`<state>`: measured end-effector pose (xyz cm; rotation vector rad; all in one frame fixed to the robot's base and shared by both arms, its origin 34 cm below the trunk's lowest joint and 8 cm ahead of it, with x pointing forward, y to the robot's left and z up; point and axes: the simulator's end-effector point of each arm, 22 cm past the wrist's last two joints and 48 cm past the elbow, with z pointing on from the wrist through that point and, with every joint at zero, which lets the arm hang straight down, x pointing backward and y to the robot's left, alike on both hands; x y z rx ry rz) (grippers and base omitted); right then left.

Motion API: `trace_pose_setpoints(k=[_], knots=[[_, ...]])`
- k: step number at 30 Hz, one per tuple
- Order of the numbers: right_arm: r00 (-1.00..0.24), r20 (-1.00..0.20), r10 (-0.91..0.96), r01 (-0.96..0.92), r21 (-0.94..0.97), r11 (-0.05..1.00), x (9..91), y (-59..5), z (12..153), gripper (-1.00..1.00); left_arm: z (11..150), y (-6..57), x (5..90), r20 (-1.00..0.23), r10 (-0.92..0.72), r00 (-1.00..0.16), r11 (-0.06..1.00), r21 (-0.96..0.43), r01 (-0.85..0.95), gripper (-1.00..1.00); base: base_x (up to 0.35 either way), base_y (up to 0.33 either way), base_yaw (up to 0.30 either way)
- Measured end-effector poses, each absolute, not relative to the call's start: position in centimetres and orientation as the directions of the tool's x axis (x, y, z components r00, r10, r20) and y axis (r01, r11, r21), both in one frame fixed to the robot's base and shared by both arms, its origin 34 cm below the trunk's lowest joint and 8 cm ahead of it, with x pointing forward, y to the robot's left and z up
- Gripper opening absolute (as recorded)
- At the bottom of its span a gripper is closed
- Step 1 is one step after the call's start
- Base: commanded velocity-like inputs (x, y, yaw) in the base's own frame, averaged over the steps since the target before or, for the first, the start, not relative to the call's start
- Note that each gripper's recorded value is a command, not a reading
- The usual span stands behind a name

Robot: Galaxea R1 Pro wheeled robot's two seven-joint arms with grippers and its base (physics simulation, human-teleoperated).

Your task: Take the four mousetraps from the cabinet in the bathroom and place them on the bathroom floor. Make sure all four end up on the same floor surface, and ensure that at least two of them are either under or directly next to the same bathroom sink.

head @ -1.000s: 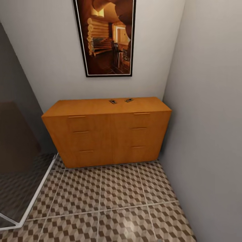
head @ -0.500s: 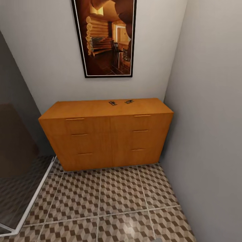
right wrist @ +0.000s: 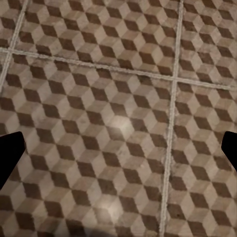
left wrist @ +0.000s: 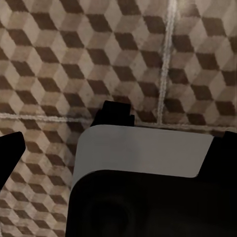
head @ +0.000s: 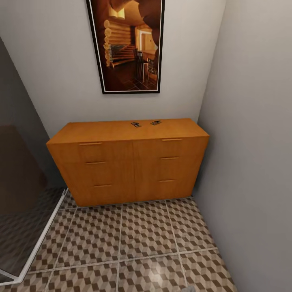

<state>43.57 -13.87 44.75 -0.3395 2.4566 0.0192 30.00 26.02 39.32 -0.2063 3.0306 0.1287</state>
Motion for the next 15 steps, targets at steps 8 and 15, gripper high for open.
trace_pose_setpoints(k=[8, 15], knots=[[-0.725, -0.642, -0.248, -0.242, -0.099, 0.965, 45.8, -14.5, 45.6, 1.0, 39.7, 26.1, 33.1, -0.144, -0.13, -0.981, 0.987, 0.076, -0.142, 1.0, 0.0, 0.0, 0.0], [-0.69, -0.68, -0.248, -0.226, -0.123, 0.966, 49.5, -14.7, 46.9, 1.0, 40.1, 25.3, 35.8, -0.167, -0.13, -0.977, 0.988, 0.06, -0.141, 1.0, 0.0, 0.0, 0.0]])
